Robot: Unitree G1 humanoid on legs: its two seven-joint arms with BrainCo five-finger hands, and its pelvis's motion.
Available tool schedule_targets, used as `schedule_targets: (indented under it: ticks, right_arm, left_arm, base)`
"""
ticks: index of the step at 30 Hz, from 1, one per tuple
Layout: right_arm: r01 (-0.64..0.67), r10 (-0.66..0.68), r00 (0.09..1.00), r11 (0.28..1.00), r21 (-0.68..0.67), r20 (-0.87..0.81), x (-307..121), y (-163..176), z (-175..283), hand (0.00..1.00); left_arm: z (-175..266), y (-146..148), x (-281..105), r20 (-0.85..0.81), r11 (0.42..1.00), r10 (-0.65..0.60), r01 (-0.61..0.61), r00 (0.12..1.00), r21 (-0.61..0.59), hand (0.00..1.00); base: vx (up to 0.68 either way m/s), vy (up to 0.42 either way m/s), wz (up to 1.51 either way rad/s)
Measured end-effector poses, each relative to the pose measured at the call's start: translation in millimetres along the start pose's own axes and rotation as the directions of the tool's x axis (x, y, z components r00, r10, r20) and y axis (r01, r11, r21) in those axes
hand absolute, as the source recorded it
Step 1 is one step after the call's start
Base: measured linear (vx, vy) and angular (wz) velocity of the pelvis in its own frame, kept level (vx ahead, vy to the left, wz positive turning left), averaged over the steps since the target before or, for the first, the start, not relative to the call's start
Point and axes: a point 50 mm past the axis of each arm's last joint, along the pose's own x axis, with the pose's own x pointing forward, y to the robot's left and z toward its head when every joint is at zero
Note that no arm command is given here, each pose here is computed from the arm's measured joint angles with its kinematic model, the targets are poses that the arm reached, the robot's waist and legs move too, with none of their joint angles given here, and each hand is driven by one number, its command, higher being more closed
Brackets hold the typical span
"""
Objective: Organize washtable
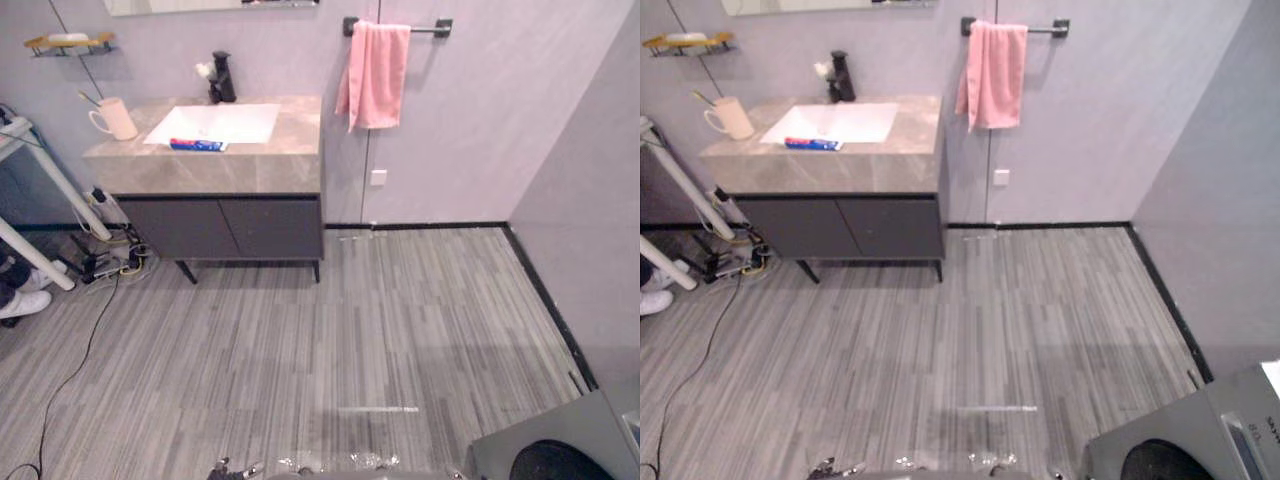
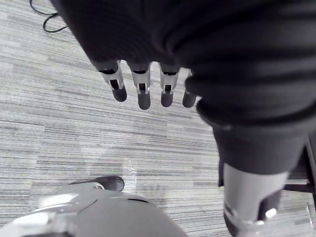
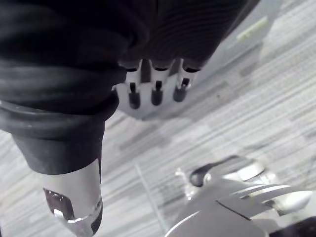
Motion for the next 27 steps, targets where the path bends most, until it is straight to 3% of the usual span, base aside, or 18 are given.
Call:
schedule_targets:
  ticks: [15,27]
  right_arm:
    - [-0.043,0.048,0.996,0.997,-0.069,0.077,4,27,30,0.00]
    - [-0.045,0.049,0.992,0.998,-0.033,0.119,4,29,40,0.00]
  left_arm:
    - [26,1,6,0.067,0.999,-0.002,-0.001,0.998,0.048,0.00]
    - [44,1,10,0.112,0.999,-0.004,-0.001,0.994,0.049,0.00]
  base:
    - [0.08,-0.004,0.05]
    - [-0.07,-0.022,-0.02]
